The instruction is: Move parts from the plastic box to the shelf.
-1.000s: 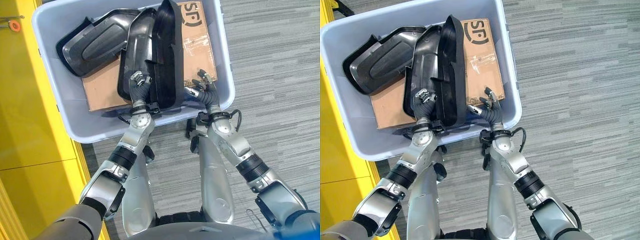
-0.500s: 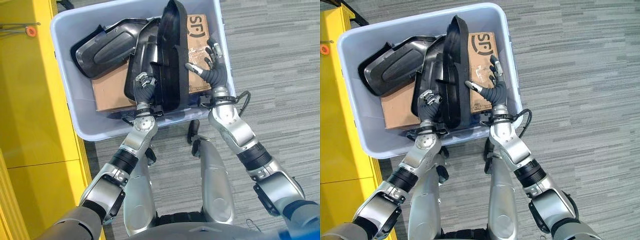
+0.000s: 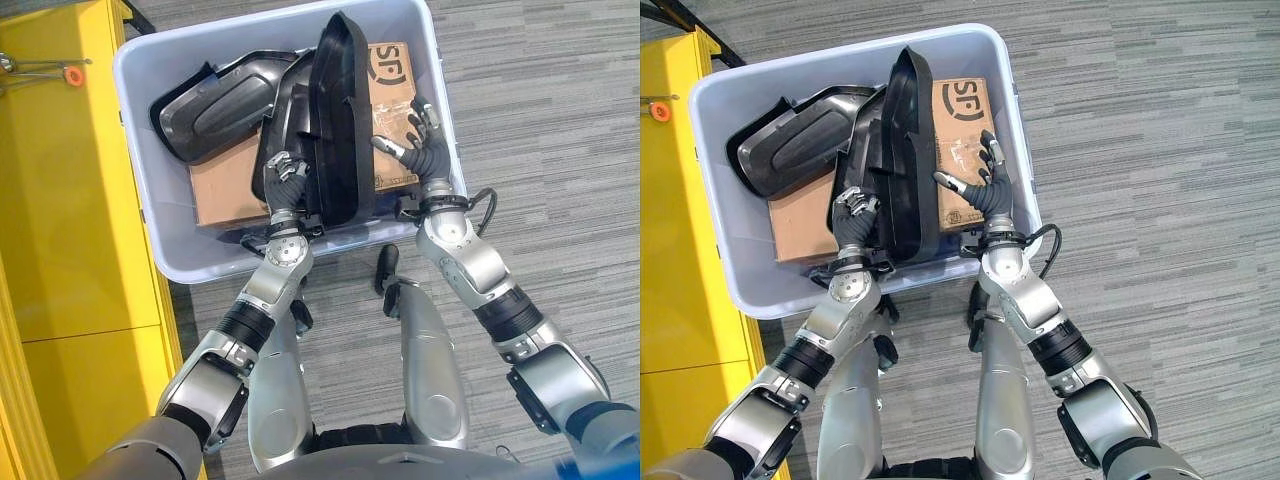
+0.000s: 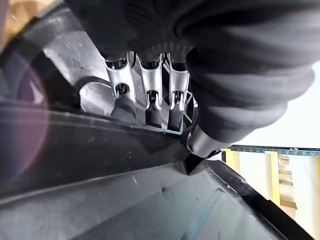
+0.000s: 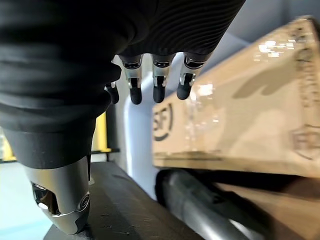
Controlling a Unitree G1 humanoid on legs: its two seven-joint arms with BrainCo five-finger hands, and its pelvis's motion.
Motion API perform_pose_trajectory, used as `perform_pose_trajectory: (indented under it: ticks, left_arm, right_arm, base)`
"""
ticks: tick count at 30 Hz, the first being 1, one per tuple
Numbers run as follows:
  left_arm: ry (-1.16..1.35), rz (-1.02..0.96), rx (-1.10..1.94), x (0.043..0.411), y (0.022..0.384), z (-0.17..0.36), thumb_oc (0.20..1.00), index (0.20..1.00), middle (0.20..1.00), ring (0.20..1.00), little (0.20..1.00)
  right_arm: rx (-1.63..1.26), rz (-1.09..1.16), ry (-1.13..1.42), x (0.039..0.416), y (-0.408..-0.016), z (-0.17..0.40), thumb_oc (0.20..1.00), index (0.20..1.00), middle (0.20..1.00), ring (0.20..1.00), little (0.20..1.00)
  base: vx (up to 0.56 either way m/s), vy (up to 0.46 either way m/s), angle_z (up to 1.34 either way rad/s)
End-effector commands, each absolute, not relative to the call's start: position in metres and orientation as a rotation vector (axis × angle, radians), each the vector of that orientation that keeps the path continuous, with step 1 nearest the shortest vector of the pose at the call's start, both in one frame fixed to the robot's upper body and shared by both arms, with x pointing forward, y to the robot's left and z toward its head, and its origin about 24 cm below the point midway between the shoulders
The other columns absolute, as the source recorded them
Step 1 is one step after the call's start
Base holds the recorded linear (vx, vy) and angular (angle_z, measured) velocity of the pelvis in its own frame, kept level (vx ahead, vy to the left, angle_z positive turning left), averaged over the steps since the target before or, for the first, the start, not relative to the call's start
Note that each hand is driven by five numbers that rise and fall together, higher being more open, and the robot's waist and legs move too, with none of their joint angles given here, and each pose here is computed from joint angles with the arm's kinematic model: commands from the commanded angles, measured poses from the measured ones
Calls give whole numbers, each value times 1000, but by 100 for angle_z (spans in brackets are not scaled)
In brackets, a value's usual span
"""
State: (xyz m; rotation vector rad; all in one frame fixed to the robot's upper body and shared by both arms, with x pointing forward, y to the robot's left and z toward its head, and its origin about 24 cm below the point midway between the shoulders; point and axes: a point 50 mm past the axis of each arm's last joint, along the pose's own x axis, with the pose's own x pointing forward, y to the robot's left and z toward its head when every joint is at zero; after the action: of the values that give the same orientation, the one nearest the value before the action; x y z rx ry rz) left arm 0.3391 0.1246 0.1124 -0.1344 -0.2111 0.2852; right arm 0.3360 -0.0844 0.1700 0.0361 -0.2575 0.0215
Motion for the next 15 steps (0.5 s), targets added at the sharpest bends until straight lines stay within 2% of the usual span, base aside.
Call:
perform_pose_trajectory:
  ticks: [1,15]
  left_arm:
    - [-437,222,-175,339,109,159,200,200,200,200,200]
    - [-557,425,81,340,134,172,200,200,200,200,200]
  right_arm:
    - [64,37,-195,338,-81,160,1000,1000,1000,1000,1000]
    - [191,159,-120,341,-72,149,1000,1000,1000,1000,1000]
  base:
    - [0,0,0]
    - [0,-12,0]
